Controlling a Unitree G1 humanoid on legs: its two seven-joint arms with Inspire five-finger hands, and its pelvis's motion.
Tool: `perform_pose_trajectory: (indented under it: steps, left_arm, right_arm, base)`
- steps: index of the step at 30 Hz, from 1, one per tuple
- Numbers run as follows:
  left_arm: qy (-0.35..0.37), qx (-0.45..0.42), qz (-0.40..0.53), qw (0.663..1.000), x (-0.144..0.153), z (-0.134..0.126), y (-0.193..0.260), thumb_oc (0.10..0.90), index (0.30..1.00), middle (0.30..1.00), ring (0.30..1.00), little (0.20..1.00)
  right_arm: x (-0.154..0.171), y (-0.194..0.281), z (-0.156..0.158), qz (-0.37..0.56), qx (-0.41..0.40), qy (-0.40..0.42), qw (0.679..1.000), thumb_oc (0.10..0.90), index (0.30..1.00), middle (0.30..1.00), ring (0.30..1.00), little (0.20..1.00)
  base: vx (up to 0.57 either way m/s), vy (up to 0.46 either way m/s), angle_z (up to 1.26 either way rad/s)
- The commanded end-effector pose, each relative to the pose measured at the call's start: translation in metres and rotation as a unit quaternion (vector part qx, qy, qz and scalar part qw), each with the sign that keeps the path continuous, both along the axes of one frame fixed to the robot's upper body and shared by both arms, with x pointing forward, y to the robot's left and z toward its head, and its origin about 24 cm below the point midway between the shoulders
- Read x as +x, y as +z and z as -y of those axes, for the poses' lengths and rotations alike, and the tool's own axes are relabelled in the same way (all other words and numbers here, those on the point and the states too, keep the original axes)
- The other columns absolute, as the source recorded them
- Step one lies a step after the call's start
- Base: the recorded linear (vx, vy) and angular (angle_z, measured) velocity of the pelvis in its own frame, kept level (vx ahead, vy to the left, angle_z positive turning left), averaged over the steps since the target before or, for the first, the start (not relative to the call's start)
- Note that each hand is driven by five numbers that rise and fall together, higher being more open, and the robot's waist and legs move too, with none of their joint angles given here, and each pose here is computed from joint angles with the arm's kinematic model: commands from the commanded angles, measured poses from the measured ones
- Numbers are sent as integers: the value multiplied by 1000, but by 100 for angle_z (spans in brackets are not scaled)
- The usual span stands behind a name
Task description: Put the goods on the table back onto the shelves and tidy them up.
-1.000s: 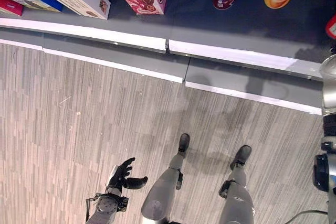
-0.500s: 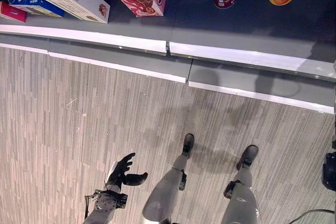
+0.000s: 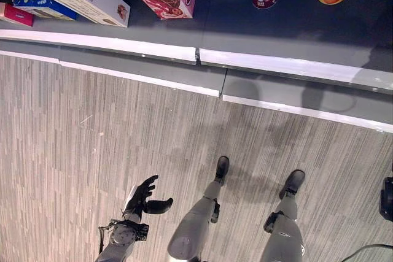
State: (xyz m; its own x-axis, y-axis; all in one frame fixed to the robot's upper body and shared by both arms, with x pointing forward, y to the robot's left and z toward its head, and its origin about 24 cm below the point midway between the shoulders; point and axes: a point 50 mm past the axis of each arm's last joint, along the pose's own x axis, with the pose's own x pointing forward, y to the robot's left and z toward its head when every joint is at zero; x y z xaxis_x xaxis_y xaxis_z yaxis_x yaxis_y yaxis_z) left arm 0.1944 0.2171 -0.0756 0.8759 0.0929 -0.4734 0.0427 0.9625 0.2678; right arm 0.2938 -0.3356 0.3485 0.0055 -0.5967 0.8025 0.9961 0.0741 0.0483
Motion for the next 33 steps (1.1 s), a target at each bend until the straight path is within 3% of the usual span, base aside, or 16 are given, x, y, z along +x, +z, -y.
perform_pose_trajectory:
  steps: [1,14,33]
  left_arm:
    - [-22,57,-11,998,-9,-20,2,800,900,900,900,900]
    - [-10,53,-15,998,-5,-17,1,800,900,900,900,900]
    - [-17,56,-16,998,-5,-20,3,800,900,900,900,900]
  right_arm:
    - [-42,52,3,108,-83,-60,989,800,900,900,900,900]
    - [-19,-4,-3,105,11,34,994,800,900,900,900,900]
    - [19,-39,-14,-7,43,149,988,800,900,900,900,900]
  base:
    - [-26,-4,8]
    - [-30,4,4]
    - [-3,2,-2]
